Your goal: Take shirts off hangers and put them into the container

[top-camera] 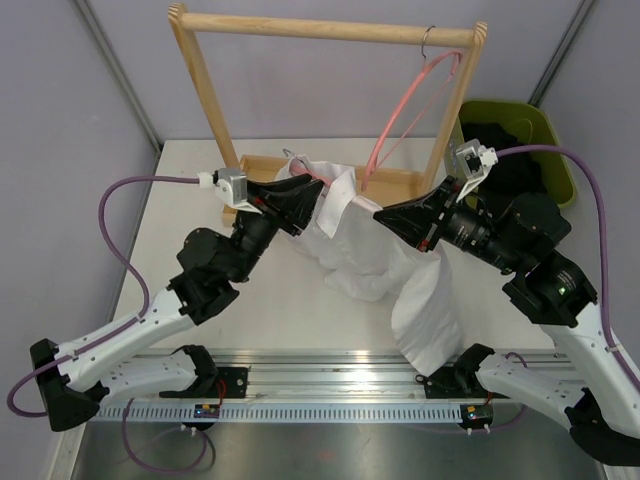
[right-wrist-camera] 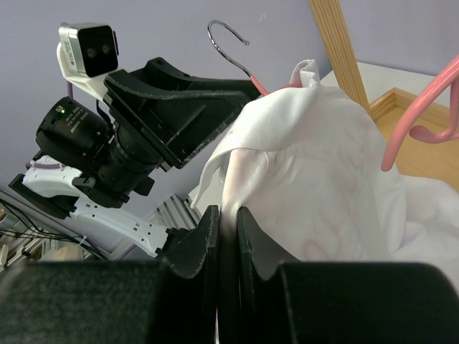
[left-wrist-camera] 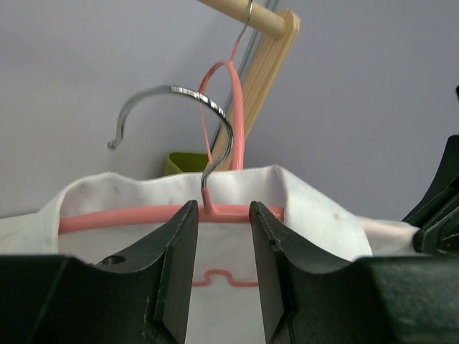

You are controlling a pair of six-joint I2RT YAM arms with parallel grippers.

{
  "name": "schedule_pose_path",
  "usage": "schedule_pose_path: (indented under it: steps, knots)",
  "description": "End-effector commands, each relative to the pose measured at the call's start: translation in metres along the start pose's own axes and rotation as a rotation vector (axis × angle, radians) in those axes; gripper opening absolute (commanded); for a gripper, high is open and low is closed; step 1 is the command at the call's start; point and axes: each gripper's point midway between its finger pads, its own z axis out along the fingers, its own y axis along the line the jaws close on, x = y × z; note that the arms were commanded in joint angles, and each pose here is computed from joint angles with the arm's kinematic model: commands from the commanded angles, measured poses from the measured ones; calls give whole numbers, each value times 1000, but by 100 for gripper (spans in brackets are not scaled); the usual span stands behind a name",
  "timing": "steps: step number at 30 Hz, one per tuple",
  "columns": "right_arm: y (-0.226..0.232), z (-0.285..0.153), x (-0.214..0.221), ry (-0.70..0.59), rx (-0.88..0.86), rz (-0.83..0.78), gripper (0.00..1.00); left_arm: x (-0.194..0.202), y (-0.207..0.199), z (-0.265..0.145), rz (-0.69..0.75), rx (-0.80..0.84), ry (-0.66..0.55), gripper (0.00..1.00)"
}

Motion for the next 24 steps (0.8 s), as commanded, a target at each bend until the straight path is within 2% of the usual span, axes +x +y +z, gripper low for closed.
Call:
schedule_pose_path:
  steps: [1, 6, 8, 20, 22, 24]
  knots:
    - [27, -10, -25, -73, -97, -50, 0, -62, -9, -3, -80, 3, -189, 40]
    - [28, -11, -24, -69, -99, -45, 0, -70, -7, -7, -107, -6, -229, 43]
    - [29, -11, -25, -74, -103, -47, 0, -58, -3, 1, -93, -34, -188, 43]
    - [34, -12, -27, -80, -124, -46, 0, -23, -9, 32, -126, -17, -127, 41]
    - [34, -14, -27, -83, -128, -48, 0, -20, -8, 34, -129, -23, -128, 38]
    - [35, -15, -27, -86, -128, -48, 0, -21, -8, 35, -130, -25, -132, 28]
